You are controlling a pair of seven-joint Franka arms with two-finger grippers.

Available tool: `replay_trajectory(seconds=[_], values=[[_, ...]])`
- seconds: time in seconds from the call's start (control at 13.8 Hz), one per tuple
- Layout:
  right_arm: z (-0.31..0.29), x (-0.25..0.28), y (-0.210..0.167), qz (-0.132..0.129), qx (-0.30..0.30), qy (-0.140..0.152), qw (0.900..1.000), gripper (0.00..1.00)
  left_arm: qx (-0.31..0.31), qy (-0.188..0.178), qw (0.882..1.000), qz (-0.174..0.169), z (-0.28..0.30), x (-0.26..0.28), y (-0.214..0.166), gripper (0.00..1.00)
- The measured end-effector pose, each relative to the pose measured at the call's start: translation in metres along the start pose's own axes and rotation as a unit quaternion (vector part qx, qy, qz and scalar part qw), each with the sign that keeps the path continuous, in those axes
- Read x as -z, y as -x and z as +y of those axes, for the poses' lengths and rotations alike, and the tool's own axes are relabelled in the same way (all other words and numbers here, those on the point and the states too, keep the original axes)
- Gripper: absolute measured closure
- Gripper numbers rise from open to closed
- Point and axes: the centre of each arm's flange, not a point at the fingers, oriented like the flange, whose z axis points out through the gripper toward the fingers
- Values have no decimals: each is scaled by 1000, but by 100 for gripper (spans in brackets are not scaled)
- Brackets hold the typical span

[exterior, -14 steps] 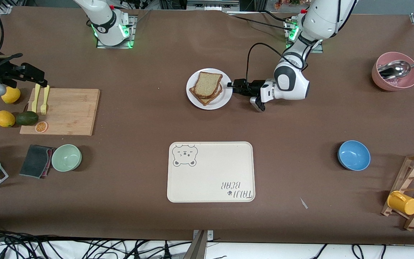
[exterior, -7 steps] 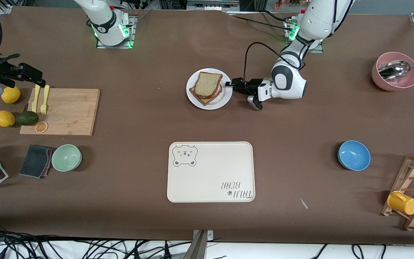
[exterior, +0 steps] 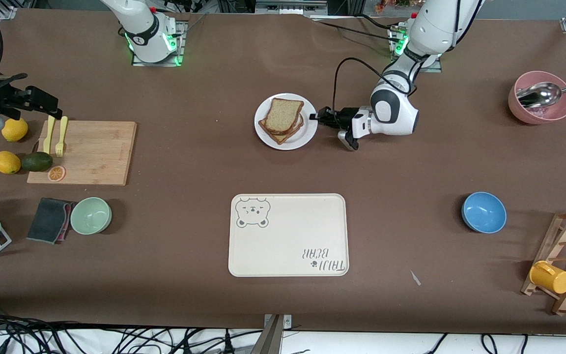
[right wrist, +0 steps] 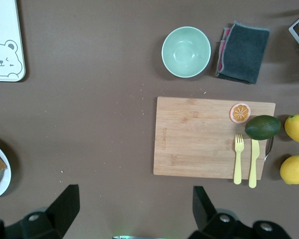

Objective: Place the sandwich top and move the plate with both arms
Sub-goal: 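Close the left gripper on the white plate rim, then drag the plate with the left gripper onto the bear tray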

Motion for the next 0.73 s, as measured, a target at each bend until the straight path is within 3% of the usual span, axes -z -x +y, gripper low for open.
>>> replay_trajectory(seconds=[0.07,0.73], values=[[0,0,0,0,0,0,1000,0,-1,0,1000,0,0,0,0,96],[0,0,0,0,0,0,1000,0,-5,0,1000,0,0,0,0,95]])
